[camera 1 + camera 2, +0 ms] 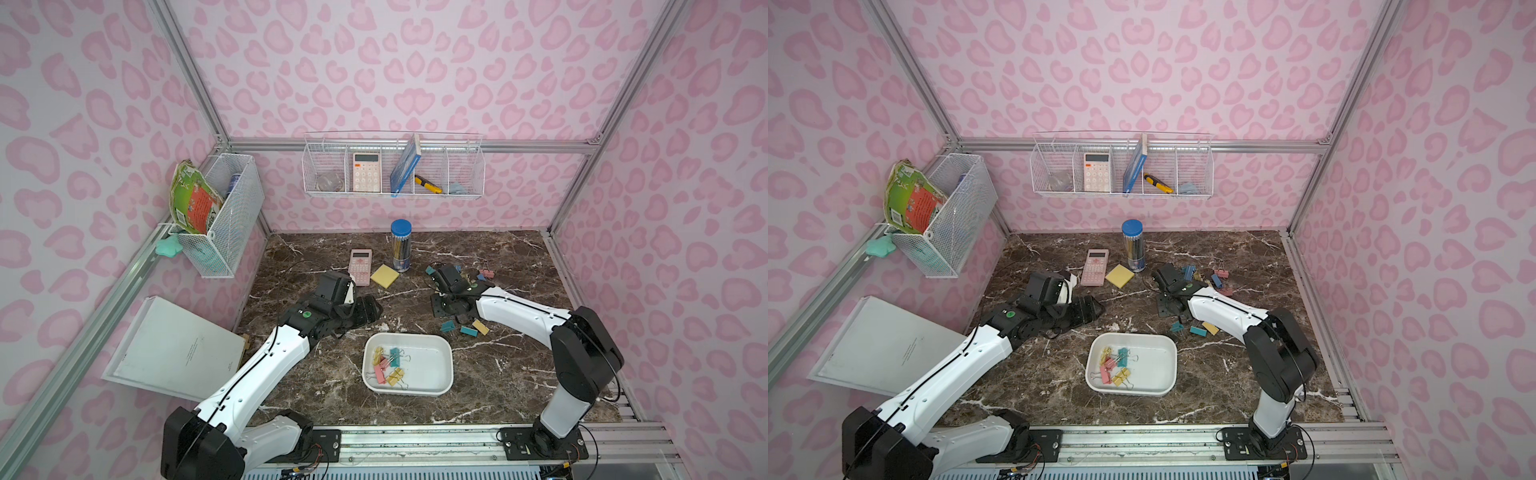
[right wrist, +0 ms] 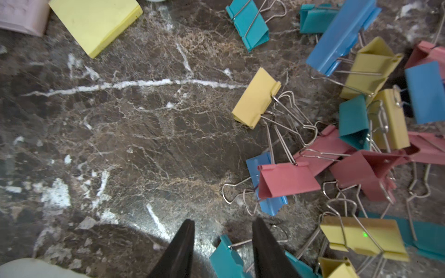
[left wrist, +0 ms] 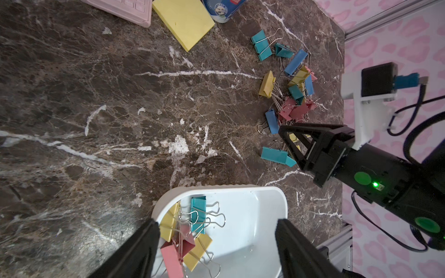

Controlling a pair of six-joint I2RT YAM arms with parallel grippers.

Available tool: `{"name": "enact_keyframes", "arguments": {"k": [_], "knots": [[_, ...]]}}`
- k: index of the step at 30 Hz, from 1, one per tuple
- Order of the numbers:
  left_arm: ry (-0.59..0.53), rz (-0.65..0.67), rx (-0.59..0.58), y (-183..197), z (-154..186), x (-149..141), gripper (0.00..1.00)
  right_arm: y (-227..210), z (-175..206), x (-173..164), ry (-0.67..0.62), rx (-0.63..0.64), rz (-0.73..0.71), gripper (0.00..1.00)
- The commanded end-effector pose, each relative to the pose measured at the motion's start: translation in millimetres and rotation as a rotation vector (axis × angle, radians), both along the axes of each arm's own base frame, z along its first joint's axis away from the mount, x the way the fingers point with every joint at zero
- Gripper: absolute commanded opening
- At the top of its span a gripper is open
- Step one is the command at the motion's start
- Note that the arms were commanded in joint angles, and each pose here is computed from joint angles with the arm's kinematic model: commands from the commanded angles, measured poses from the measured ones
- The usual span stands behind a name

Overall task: Put the binder clips in the storage box
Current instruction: Pick up the binder clip at the center of the board.

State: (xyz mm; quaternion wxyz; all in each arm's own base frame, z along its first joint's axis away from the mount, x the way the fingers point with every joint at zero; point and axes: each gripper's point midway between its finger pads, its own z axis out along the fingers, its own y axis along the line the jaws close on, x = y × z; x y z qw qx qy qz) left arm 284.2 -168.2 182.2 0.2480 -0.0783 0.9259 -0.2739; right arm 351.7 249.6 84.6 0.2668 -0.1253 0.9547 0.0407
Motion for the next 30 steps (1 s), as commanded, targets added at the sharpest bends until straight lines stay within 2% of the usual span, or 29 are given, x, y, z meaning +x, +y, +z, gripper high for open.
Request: {"name": "enact_keyframes", "arguments": {"k": [1, 5, 9, 12, 18, 20, 22, 25, 28, 30], "knots": [[-0.006, -0.014, 0.013, 1.6, -1.1, -2.2, 0.86, -14.4, -7.1, 2.8, -0.013, -0.153, 0.002, 0.41], [-0.006, -0.007, 0.040, 7.4, -2.7, -5.5, 0.96, -16.6, -13.0, 8.6, -0.022, -0.215, 0.004, 0.42], [-0.006, -0.009, 0.051, 9.2, -4.2, -7.0, 0.97, -21.3, -21.9, 9.9, -0.013, -0.270, 0.005, 0.41], [-0.003, -0.022, 0.050, 7.3, -5.2, -6.9, 0.97, -19.4, -28.3, 9.0, -0.006, -0.275, 0.018, 0.30], [-0.042, -0.090, 0.012, -4.7, 5.5, -5.4, 0.96, -15.3, -28.0, 9.3, -0.017, -0.255, 0.016, 0.02], [-0.048, -0.099, 0.023, -4.2, 7.3, -5.2, 0.96, -14.7, -22.5, 9.6, -0.031, -0.241, 0.014, 0.00], [-0.049, -0.099, 0.065, 0.0, 7.2, -4.4, 0.96, -10.8, -12.3, 10.0, -0.052, -0.202, 0.019, 0.00], [-0.062, -0.092, 0.229, 11.8, 5.5, -3.1, 0.96, -2.3, 12.7, 10.5, -0.104, -0.089, 0.007, 0.00], [-0.091, -0.121, 0.391, 14.2, 11.2, -2.9, 0.96, 2.2, 38.9, 10.5, -0.139, 0.062, -0.015, 0.00], [-0.120, -0.137, 0.454, 10.5, 18.6, -1.8, 0.96, 4.6, 56.2, 9.3, -0.153, 0.197, -0.023, 0.00]]}}
